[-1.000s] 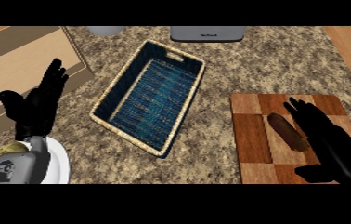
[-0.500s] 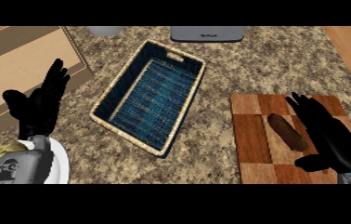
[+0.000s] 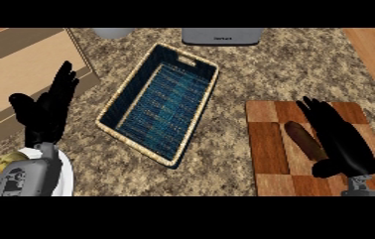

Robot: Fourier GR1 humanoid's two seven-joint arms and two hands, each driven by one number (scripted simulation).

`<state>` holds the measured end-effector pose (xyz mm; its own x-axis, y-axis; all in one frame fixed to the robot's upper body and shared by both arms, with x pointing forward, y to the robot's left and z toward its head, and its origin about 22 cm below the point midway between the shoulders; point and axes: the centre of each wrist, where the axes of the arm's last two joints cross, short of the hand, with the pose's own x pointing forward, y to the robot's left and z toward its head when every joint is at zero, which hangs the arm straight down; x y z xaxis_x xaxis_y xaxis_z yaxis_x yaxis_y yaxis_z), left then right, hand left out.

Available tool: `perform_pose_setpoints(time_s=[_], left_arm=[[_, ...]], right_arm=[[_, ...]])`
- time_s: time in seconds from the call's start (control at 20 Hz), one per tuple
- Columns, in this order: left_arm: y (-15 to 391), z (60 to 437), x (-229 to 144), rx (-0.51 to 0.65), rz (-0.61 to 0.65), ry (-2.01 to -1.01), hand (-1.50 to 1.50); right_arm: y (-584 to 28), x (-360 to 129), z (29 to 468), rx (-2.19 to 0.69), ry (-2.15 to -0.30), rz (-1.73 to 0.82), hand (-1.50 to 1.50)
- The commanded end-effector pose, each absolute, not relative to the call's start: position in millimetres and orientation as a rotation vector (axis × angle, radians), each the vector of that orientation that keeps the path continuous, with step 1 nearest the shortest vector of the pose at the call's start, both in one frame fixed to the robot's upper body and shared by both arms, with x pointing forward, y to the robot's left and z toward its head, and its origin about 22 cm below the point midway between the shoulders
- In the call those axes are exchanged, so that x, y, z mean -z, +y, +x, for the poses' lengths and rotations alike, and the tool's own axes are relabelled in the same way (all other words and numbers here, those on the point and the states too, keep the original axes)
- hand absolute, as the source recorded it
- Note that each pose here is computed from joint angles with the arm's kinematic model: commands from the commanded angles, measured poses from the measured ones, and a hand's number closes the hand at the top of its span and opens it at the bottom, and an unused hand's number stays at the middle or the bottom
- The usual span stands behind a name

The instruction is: Pick the sweet potato from the cutting board and place it in the basket

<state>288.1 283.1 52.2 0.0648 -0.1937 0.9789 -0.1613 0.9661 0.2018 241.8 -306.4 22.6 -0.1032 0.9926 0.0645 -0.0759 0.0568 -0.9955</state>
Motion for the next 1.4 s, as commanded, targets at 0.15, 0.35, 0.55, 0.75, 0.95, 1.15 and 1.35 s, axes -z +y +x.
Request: perform_pose_setpoints(time_s=[0.15, 0.35, 0.55, 0.75, 0.95, 1.15, 1.35], left_arm=[[305, 287, -50, 0.028, 0.278, -1.523, 0.00], [298, 276, -53, 0.035, 0.296, -1.504, 0.00], [297, 280, -46, 0.022, 0.277, -1.525, 0.00], [273, 291, -38, 0.016, 0.283, -1.522, 0.00], [306, 280, -43, 0.027, 0.296, -1.522, 0.00], [289, 284, -44, 0.033, 0.260, -1.509, 0.00], [283, 289, -51, 0.054, 0.240, -1.543, 0.00]], right_arm=[[-311, -16, 266, -1.277, -1.199, -1.060, -1.50], [-321, -7, 254, -1.370, -1.145, -0.982, 1.50], [-314, -3, 261, -1.495, -1.096, -0.984, 1.50], [-324, 25, 255, -1.455, -1.137, -0.914, 1.50], [-339, 17, 241, -1.432, -1.153, -0.903, 1.50], [-203, 39, 238, -1.321, -1.243, -0.687, 1.50], [-167, 40, 231, -1.285, -1.287, -0.507, 1.50]])
